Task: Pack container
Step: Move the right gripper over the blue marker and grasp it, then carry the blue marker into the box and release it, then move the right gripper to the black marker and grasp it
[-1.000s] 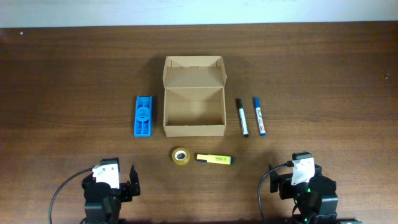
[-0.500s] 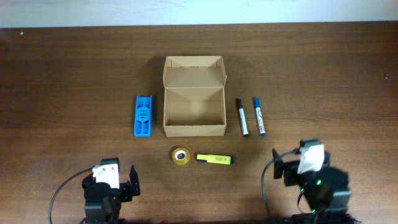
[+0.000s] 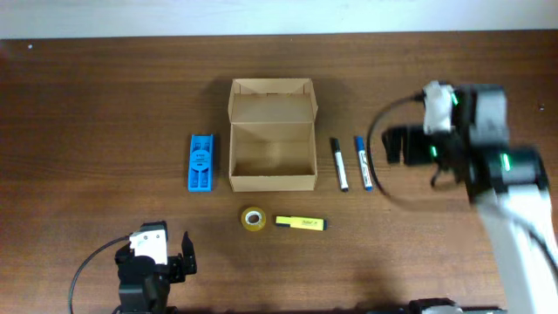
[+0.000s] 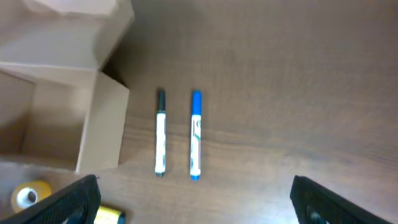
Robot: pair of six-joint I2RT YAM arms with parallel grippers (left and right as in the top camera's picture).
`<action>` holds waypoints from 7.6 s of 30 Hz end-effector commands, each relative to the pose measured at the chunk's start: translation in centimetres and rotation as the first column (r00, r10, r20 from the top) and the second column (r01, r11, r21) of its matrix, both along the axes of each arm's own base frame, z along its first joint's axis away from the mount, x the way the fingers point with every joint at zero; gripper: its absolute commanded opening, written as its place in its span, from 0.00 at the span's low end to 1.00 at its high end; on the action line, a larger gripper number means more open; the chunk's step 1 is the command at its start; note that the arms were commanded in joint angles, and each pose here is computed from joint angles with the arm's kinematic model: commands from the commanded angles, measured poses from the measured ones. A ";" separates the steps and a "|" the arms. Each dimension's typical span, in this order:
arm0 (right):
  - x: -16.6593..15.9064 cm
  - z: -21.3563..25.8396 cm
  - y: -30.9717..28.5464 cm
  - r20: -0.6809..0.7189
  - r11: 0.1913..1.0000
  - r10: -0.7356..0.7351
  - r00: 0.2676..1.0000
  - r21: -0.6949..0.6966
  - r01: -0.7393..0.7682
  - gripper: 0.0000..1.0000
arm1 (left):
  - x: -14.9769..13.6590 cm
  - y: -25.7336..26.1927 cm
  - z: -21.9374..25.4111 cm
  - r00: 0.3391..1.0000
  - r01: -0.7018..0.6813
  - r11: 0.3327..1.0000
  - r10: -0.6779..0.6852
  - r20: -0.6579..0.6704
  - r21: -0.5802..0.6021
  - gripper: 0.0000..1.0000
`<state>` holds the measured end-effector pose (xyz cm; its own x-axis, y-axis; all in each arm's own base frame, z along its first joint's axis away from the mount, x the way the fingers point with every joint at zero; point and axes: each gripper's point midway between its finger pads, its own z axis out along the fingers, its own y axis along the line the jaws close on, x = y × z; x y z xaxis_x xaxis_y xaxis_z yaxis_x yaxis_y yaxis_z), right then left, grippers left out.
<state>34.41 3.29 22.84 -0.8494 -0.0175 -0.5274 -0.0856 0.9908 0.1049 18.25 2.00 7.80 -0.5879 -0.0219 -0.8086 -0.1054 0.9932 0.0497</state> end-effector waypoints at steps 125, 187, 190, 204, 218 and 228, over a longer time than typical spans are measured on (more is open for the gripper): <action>3.6 -15.2 27.2 -0.322 0.633 0.697 0.641 -0.144 -0.760 0.09 | 0.0 0.1 -0.2 1.000 0.008 1.000 -0.008 -0.003 0.020 1.00; -1.0 -16.0 7.5 -0.223 0.996 0.021 0.975 0.088 -0.001 1.00 | 0.0 0.1 -0.2 1.000 0.008 1.000 -0.008 -0.003 0.020 0.99; -0.7 -17.2 7.9 -0.222 0.994 0.026 0.975 0.108 -0.002 0.99 | 0.0 0.1 -0.2 1.000 0.008 1.000 -0.008 -0.003 0.020 1.00; 0.3 -21.1 9.8 -0.272 0.983 0.071 0.960 0.182 -0.021 0.99 | 0.0 0.1 -0.2 1.000 0.008 1.000 -0.008 -0.003 0.020 1.00; 1.1 -21.4 11.3 -0.219 0.989 0.080 0.972 0.138 -0.051 0.99 | 0.0 0.1 -0.2 1.000 0.008 1.000 -0.008 -0.003 0.020 1.00; 0.2 -23.2 11.8 -0.255 0.994 0.091 0.963 0.084 -0.072 1.00 | 0.0 0.1 -0.2 1.000 0.008 1.000 -0.008 -0.003 0.020 1.00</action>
<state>35.08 15.82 1.01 -0.9451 -0.0649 -0.3202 -0.1487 0.9581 0.2449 18.24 2.00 7.78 -0.5886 -0.0219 -0.8082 -0.1057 0.9931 0.0500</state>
